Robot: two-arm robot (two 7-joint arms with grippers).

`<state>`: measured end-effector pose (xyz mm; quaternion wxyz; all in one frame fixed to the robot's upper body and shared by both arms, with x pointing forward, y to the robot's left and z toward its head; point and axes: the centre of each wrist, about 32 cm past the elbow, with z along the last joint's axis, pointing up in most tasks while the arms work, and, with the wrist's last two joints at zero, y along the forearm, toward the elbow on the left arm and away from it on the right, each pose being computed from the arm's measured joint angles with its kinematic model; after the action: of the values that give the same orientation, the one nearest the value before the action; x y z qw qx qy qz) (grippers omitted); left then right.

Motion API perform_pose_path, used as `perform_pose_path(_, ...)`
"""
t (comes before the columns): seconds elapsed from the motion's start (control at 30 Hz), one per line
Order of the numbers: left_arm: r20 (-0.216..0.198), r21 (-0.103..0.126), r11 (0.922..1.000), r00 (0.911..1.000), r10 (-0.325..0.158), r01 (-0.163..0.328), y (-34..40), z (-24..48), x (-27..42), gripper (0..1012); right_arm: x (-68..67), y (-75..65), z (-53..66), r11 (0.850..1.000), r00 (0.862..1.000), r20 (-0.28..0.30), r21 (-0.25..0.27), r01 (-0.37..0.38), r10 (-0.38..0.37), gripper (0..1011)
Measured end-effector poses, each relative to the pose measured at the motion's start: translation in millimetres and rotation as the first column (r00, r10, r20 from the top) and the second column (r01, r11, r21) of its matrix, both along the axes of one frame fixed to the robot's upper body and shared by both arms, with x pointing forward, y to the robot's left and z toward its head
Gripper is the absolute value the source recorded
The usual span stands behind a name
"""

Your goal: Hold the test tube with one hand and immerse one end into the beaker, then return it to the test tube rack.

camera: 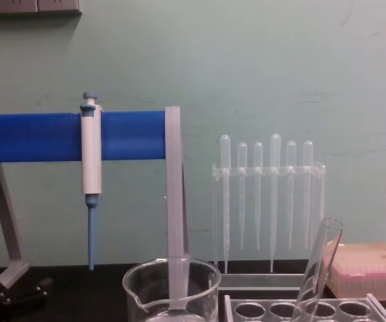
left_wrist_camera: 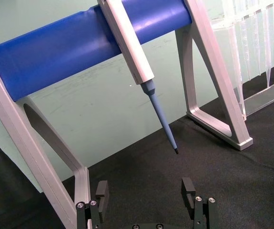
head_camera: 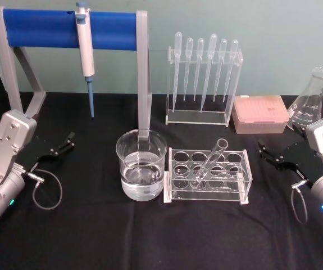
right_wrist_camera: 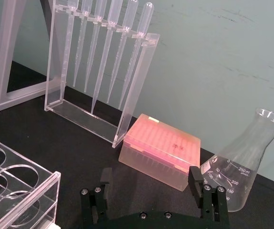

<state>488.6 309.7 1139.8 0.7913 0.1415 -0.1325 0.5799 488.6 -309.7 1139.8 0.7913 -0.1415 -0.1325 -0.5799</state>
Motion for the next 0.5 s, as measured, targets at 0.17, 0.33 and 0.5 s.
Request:
perform_pose_path(0.17, 0.0, 0.0, 1.0, 1.0, 0.0, 0.0, 0.0, 0.0, 0.0, 1000, 0.0, 0.0, 0.0, 1.0, 1.0, 0.0, 0.0, 0.0, 0.0, 1003)
perform_pose_path(0.33, 0.0, 0.0, 1.0, 1.0, 0.0, 0.0, 0.0, 0.0, 0.0, 1000, 0.0, 0.0, 0.0, 1.0, 1.0, 0.0, 0.0, 0.0, 0.0, 1003)
perform_pose_path(0.5, 0.0, 0.0, 1.0, 1.0, 0.0, 0.0, 0.0, 0.0, 0.0, 1000, -0.9, -1.1, 9.1, 0.999, 0.999, 0.018, 0.031, -0.028, 0.027, 1003)
